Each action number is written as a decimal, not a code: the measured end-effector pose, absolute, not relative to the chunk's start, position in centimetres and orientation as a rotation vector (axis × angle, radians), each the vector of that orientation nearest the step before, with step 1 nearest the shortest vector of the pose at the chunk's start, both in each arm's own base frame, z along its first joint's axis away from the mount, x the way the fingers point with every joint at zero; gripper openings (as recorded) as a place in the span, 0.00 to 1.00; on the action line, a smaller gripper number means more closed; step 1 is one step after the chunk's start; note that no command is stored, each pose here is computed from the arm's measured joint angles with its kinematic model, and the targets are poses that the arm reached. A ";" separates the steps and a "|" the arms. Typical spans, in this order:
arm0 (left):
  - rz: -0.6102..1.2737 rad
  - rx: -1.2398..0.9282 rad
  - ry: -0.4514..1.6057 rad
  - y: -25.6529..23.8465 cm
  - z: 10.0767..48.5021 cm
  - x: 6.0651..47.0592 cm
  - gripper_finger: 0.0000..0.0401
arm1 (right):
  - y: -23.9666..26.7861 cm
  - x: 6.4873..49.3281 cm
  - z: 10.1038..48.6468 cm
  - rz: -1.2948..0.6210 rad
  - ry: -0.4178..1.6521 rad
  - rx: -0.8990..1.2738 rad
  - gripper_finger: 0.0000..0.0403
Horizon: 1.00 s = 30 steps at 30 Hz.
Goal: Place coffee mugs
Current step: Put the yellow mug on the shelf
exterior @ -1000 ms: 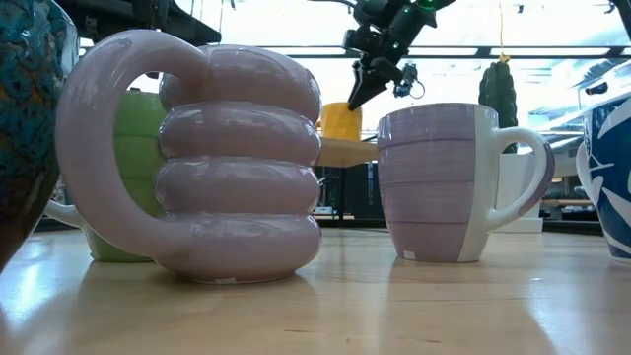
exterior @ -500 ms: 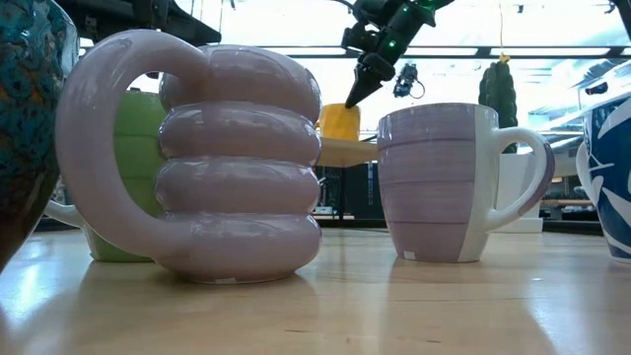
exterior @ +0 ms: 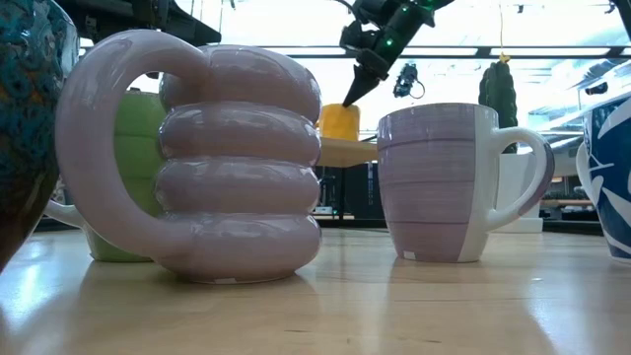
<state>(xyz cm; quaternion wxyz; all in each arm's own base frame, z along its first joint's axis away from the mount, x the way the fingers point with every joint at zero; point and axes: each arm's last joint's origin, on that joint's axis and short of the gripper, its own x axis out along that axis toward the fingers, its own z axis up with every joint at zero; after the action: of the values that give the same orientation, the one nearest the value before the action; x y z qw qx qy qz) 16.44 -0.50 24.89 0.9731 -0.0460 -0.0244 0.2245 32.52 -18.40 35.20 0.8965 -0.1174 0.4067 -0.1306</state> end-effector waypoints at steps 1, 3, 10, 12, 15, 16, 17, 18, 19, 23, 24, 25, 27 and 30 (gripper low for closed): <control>0.453 -0.093 -0.049 -0.5 24.9 16.4 0.44 | -18.4 32.6 35.3 -0.273 0.832 -0.242 0.26; 0.453 -0.093 -0.049 -0.5 24.9 16.4 0.44 | -18.3 32.8 35.4 -0.277 0.813 -0.243 0.26; 0.453 -0.093 -0.049 -0.5 24.9 16.4 0.44 | -18.3 32.9 35.5 -0.290 0.801 -0.249 0.26; 0.453 -0.093 -0.049 -0.5 24.9 16.4 0.44 | -18.3 32.9 35.5 -0.290 0.800 -0.250 0.26; 0.453 -0.093 -0.049 -0.5 24.9 16.4 0.44 | -18.3 32.9 35.5 -0.281 0.798 -0.249 0.26; 0.453 -0.093 -0.049 -0.5 24.9 16.4 0.44 | -18.3 32.9 35.5 -0.276 0.796 -0.247 0.26; 0.453 -0.093 -0.049 -0.5 24.9 16.4 0.44 | -18.3 32.9 35.5 -0.275 0.795 -0.247 0.26; 0.453 -0.093 -0.049 -0.5 24.9 16.4 0.44 | -18.2 33.0 35.5 -0.275 0.796 -0.247 0.26; 0.453 -0.093 -0.049 -0.5 24.9 16.4 0.44 | -18.2 33.0 35.5 -0.280 0.797 -0.248 0.26; 0.453 -0.093 -0.049 -0.5 24.9 16.4 0.44 | -18.3 33.6 34.9 -0.304 0.814 -0.265 0.26; 0.453 -0.093 -0.049 -0.5 24.9 16.4 0.44 | -18.5 33.9 34.5 -0.312 0.829 -0.272 0.26; 0.453 -0.093 -0.049 -0.5 24.9 16.4 0.44 | -18.6 34.2 34.2 -0.318 0.832 -0.277 0.26; 0.453 -0.093 -0.047 -0.5 24.9 16.4 0.44 | -18.6 34.5 33.7 -0.315 0.845 -0.278 0.26; 0.453 -0.092 -0.043 -0.5 24.8 16.4 0.44 | -18.7 34.7 33.8 -0.324 0.824 -0.285 0.26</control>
<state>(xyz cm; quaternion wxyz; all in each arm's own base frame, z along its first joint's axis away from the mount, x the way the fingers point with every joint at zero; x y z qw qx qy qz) 16.44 -0.51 24.82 0.9732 -0.0454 -0.0214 0.2245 34.73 -18.69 33.80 0.8937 -0.1376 0.3974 -0.1562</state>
